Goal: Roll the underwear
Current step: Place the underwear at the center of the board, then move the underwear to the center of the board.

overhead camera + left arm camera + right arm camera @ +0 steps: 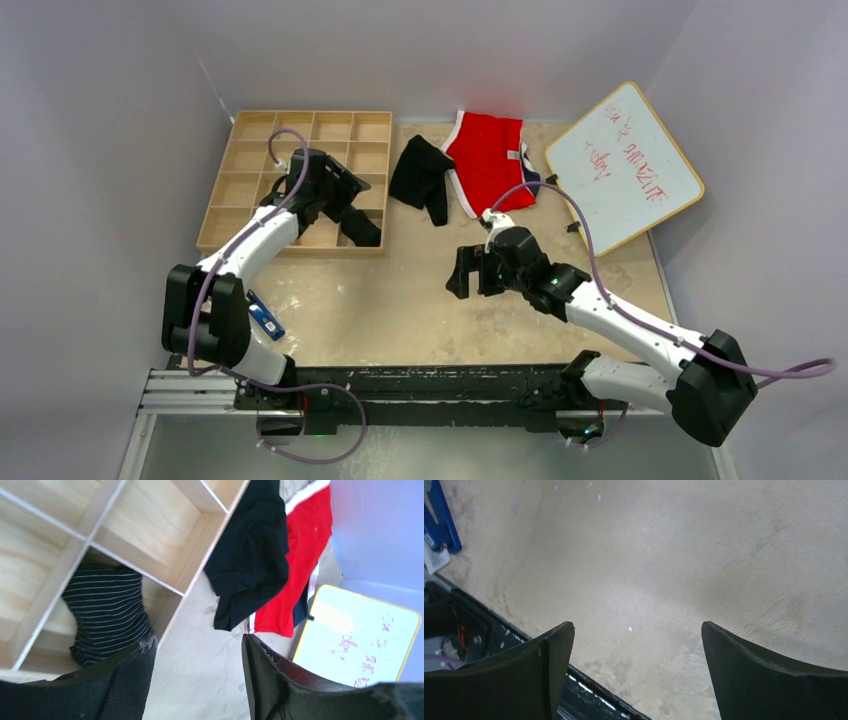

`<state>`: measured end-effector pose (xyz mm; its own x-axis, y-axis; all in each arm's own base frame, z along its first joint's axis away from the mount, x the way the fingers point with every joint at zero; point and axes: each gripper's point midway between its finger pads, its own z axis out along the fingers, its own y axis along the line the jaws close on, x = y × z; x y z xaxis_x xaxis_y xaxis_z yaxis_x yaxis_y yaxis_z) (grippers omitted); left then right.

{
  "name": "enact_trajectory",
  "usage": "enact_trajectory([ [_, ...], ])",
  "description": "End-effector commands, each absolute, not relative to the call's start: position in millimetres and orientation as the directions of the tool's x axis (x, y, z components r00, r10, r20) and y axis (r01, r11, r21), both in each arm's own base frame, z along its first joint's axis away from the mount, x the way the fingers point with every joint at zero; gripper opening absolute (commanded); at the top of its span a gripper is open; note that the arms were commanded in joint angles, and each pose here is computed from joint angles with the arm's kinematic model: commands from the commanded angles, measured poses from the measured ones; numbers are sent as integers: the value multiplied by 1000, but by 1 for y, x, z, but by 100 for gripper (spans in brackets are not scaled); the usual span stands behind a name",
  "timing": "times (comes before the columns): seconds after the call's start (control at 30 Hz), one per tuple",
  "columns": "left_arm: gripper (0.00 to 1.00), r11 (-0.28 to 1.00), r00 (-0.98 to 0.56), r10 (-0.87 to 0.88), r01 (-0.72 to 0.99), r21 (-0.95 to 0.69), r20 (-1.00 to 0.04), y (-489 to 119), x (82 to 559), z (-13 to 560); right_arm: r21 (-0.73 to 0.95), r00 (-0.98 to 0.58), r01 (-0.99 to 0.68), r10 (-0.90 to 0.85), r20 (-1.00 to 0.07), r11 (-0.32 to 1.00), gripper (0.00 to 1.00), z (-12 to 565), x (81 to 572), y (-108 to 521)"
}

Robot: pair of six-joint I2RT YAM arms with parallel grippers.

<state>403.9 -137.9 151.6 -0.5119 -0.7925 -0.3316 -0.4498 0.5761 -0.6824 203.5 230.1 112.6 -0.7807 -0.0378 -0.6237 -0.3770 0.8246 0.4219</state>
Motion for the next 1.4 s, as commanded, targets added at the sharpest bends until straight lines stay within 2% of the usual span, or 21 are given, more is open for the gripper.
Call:
enact_trajectory([
  [0.0, 59, 641, -618, -692, -290, -711, -373, -163, 412, 147, 440, -754, -233, 125, -645, 867, 99, 132, 242, 226],
  [0.23, 58, 681, -692, -645, -329, -654, -324, -167, 404, 87, 446, -701, -214, 181, -690, 869, 99, 160, 316, 230],
  [0.4, 60, 682, -677, -632, -254, -686, -378, -168, 410, 116, 411, -695, -232, 145, -704, 882, 98, 166, 383, 245],
  [0.53, 65, 703, -678, -587, -157, -693, -442, -171, 413, 160, 393, -731, -239, 102, -675, 888, 87, 152, 430, 266],
  [0.7, 73, 702, -654, -556, -41, -711, -513, -168, 397, 209, 375, -784, -182, 96, -614, 909, 64, 111, 472, 275],
  [0.77, 74, 702, -663, -542, -20, -712, -517, -167, 382, 211, 370, -803, -184, 78, -591, 911, 58, 99, 480, 278],
  [0.87, 74, 689, -680, -531, 1, -724, -506, -167, 357, 210, 341, -818, -192, 42, -573, 920, 54, 85, 486, 279],
  [0.97, 74, 676, -701, -520, 11, -737, -488, -167, 333, 204, 343, -822, -227, 10, -570, 911, 27, 85, 487, 284],
  [1.03, 74, 676, -709, -511, 18, -737, -486, -166, 321, 202, 334, -803, -248, 1, -597, 909, 2, 97, 490, 284],
  [1.2, 73, 694, -720, -482, 34, -719, -500, -162, 304, 205, 316, -747, -325, -37, -664, 891, 0, 154, 472, 278],
  [1.37, 73, 680, -741, -457, 66, -731, -492, -167, 292, 206, 307, -764, -370, -99, -637, 877, 0, 169, 407, 259],
])
